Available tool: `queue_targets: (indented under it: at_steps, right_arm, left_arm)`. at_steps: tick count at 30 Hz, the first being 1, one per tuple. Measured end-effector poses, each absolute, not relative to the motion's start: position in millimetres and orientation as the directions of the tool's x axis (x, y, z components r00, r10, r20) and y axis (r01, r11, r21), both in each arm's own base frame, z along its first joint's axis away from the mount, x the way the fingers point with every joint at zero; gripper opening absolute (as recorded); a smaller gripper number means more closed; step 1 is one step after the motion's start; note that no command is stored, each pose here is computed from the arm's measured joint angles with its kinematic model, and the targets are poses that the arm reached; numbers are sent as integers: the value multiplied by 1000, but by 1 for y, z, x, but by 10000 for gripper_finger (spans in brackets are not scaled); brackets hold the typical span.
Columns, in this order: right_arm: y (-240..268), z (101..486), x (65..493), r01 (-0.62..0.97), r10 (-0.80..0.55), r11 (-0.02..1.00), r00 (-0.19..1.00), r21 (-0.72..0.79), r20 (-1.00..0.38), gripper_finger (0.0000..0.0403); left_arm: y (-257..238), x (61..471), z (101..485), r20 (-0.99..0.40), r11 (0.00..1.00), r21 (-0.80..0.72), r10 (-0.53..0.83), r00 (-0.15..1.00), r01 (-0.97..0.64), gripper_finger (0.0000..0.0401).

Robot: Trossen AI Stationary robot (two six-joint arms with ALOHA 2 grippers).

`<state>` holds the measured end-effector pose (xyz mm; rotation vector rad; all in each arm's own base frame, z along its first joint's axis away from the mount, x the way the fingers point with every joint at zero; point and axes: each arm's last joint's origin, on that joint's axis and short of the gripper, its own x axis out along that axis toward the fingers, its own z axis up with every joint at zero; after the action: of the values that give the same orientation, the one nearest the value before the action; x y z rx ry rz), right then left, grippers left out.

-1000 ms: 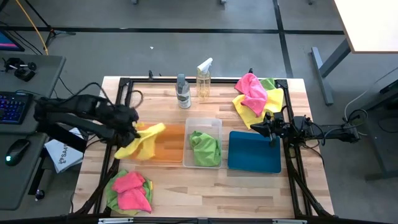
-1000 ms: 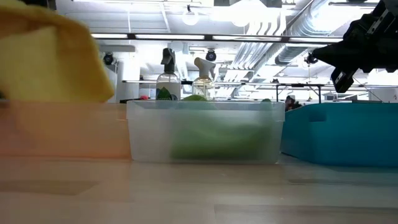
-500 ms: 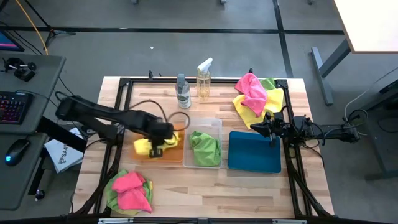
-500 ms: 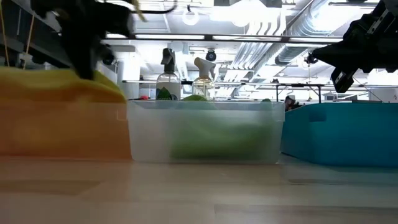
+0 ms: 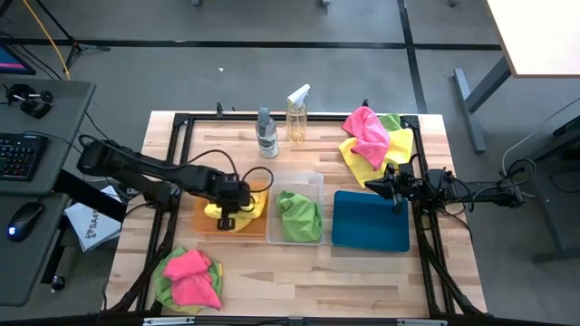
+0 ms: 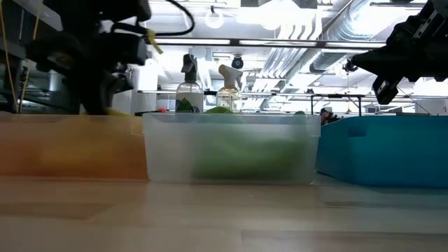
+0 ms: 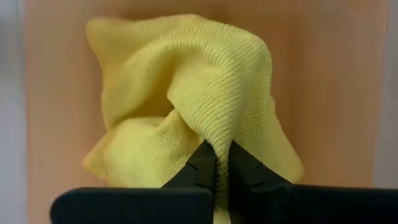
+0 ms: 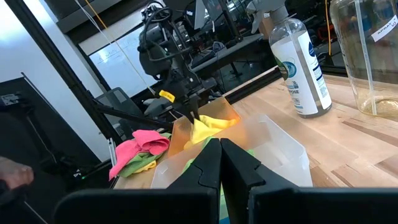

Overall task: Sort microfiber towel by color & place in baskets
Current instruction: Put the top left yellow microfiber cloth into the orange bin, then put the top pink microfiber cloth into the blue bin

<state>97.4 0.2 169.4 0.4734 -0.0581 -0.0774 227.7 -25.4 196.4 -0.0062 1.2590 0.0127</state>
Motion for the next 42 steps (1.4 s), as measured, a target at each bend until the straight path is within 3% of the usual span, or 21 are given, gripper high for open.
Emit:
queue_targets:
  at_steps: [9, 20, 24, 27, 30, 33, 38, 42]
  right_arm:
    - [0, 169, 97, 61, -88, 887, 995, 457, 39, 0]
    - [0, 169, 97, 61, -88, 887, 995, 457, 39, 0]
    - [0, 169, 97, 61, -88, 887, 995, 457, 38, 0]
    - [0, 170, 97, 61, -88, 887, 995, 457, 39, 0]
    - [-1, 170, 97, 85, -117, 885, 992, 458, 42, 0]
    - [-2, 174, 97, 86, -178, 779, 980, 621, 87, 0]
    - [-11, 189, 91, -6, -471, 406, 855, 914, 215, 0]
    - [-18, 194, 85, 33, -690, 317, 693, 948, 207, 0]
  left_arm:
    - [-18, 224, 216, -933, 995, -33, 2, 359, -91, 46]
    - [-20, 223, 260, -905, 985, -172, -162, 392, 11, 166]
    - [-12, 227, 285, -799, 984, -173, -118, 589, -37, 198]
    - [0, 233, 312, -602, 965, -236, -50, 797, -118, 207]
    - [11, 233, 338, -398, 919, -348, 34, 917, -185, 209]
    - [19, 229, 357, -241, 879, -430, 110, 964, -207, 209]
    - [28, 219, 375, -96, 830, -495, 241, 966, -256, 209]
    - [33, 214, 380, -60, 801, -506, 337, 940, -320, 209]
